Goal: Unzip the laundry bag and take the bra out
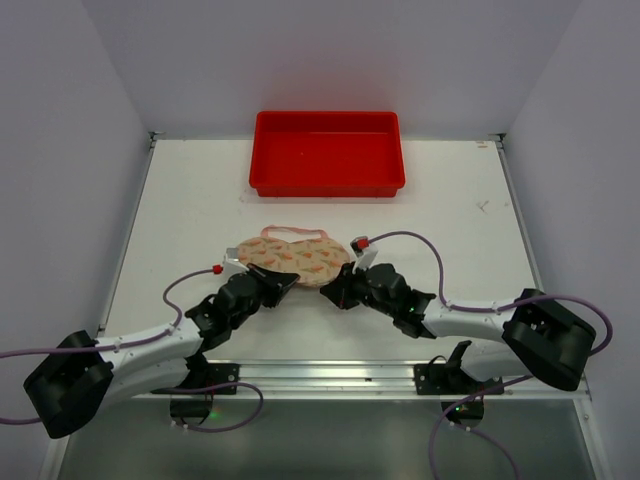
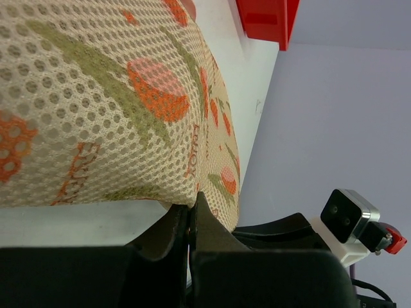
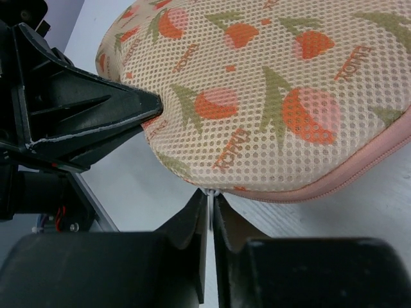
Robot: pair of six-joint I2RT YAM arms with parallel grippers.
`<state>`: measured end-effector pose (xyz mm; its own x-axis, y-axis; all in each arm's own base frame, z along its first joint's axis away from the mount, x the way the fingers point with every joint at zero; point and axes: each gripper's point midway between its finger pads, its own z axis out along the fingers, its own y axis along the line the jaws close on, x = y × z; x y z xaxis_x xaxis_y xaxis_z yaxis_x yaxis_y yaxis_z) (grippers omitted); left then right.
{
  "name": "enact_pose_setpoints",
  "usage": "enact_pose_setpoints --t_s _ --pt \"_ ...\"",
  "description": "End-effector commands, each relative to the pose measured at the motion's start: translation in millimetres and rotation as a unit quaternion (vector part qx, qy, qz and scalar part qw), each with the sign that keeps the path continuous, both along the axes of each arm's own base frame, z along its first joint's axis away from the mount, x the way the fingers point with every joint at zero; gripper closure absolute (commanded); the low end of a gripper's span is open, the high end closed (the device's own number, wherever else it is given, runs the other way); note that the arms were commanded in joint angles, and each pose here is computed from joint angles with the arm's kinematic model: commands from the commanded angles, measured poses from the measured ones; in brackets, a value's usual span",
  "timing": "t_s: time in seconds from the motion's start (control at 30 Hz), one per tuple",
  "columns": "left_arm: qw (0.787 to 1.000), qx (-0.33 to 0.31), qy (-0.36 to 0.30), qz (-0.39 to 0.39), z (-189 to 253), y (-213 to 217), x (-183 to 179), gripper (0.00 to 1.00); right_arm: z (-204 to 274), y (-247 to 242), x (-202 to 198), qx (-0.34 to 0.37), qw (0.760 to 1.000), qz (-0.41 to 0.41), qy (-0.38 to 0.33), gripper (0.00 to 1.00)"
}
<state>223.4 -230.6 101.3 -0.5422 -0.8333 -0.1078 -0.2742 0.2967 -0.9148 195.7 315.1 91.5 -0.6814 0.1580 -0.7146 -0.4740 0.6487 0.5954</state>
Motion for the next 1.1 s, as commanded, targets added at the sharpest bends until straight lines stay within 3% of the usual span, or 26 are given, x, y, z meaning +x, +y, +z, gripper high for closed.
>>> enact_pose_setpoints --t_s 0.0,0.07,0.27,0.43,0.6,0.73,0.97,1.0,1.03,1.07 --pt "1.0 -0.019 -0.017 0.01 10.5 0.8 2.4 1.0 11.5 0.9 8.7 0.023 0.999 -0.014 -0.022 0.94" --pt "1.0 -0.015 -0.012 0.011 6.1 3.1 0.9 1.0 11.0 -3.0 9.5 0.022 0.999 -0.021 -0.021 1.0" --pt "0.999 0.018 -0.002 0.032 -9.3 21.3 -3.0 1.0 11.5 -30.9 9.8 0.015 0.999 -0.051 -0.008 1.0" --pt "0.998 0.051 -0.008 0.042 -16.1 42.4 -3.9 1.0 -2.1 -62.1 10.2 -0.002 0.996 -0.079 0.043 1.0" --pt "0.995 0.099 -0.018 0.006 -28.9 55.9 -9.2 1.0 -5.4 -90.5 16.4 -0.057 0.99 -0.108 0.069 1.0" --pt "0.988 0.141 -0.029 -0.05 -33.5 53.6 -5.8 1.0 0.9 -80.6 7.8 -0.073 0.994 -0.057 0.063 1.0" --pt "0.961 0.218 -0.068 -0.154 -7.0 19.3 32.9 1.0 11.1 -14.9 -38.7 -0.081 0.991 0.078 0.069 1.0" --pt "0.96 0.222 -0.061 -0.16 -9.4 17.2 34.5 0.97 14.9 -1.0 -51.0 -0.067 0.989 0.105 0.076 1.0" --pt "0.96 0.224 -0.06 -0.159 -7.1 17.9 36.5 0.83 15.7 6.6 -55.0 -0.061 0.988 0.116 0.082 1.0" --pt "0.961 0.22 -0.063 -0.155 -3.2 17.6 37.6 0.76 14.4 17.2 -55.9 -0.06 0.986 0.125 0.088 1.0"
